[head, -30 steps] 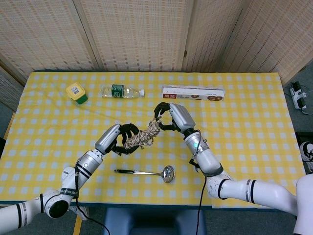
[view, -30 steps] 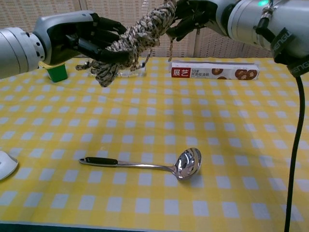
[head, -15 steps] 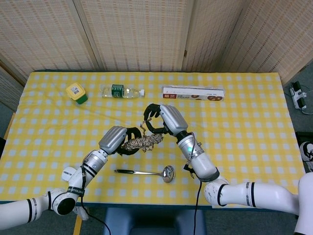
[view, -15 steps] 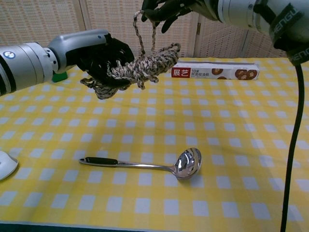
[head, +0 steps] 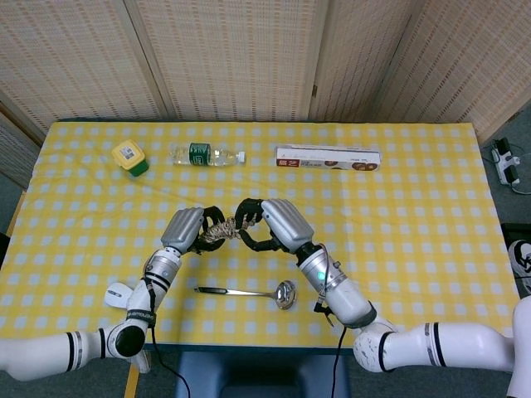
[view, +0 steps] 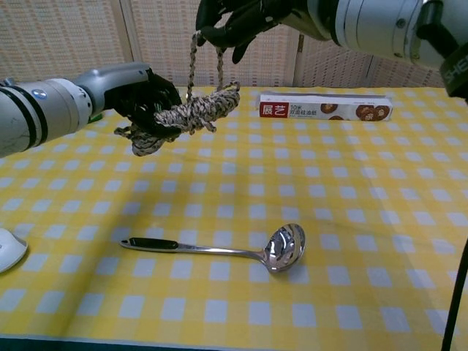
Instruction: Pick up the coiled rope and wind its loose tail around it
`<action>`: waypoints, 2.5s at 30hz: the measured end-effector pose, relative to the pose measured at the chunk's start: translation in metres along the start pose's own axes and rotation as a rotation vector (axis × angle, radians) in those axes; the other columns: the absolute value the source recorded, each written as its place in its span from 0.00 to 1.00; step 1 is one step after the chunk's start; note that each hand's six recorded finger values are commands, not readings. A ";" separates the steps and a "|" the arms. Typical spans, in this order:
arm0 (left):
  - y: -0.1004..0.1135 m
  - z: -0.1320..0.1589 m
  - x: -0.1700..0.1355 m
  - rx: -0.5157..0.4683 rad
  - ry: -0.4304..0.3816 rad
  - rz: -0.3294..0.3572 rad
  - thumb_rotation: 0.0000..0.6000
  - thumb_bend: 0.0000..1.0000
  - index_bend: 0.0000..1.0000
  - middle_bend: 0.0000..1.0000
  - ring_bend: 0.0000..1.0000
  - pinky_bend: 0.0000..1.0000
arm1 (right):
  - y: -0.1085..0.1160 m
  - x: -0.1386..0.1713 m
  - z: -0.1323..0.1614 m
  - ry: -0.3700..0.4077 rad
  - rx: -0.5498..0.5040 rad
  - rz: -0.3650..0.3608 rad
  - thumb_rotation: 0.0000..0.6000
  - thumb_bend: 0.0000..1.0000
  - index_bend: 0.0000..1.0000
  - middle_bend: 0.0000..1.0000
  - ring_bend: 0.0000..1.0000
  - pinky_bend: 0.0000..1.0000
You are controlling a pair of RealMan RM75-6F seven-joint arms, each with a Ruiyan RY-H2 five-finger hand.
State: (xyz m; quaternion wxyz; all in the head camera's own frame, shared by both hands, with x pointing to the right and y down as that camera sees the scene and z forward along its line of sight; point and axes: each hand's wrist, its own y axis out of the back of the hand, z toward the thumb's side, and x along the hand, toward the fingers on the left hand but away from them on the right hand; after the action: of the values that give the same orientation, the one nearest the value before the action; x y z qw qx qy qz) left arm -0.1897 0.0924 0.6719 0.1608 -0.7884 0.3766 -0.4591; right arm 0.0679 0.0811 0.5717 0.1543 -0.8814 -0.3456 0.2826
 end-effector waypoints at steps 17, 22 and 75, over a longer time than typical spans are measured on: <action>0.032 -0.019 0.003 -0.410 0.089 -0.010 1.00 0.57 0.63 0.63 0.65 0.70 | -0.007 0.030 -0.024 -0.024 -0.030 0.002 1.00 0.60 0.69 0.44 0.44 0.45; 0.045 -0.022 0.001 -0.480 0.080 -0.004 1.00 0.57 0.63 0.63 0.65 0.70 | -0.005 0.034 -0.039 -0.054 -0.040 -0.005 1.00 0.60 0.69 0.44 0.44 0.45; 0.088 -0.040 -0.044 -0.348 -0.067 0.137 1.00 0.57 0.64 0.63 0.64 0.70 | 0.098 0.311 -0.176 -0.491 0.450 -0.390 1.00 0.36 0.16 0.18 0.22 0.17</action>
State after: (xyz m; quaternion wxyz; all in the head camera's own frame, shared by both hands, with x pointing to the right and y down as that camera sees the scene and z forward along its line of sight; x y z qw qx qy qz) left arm -0.2752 0.0704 0.6138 0.0653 -0.7916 0.4975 -0.3488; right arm 0.4122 0.2143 0.5437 0.3073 -0.6492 -0.4628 0.5195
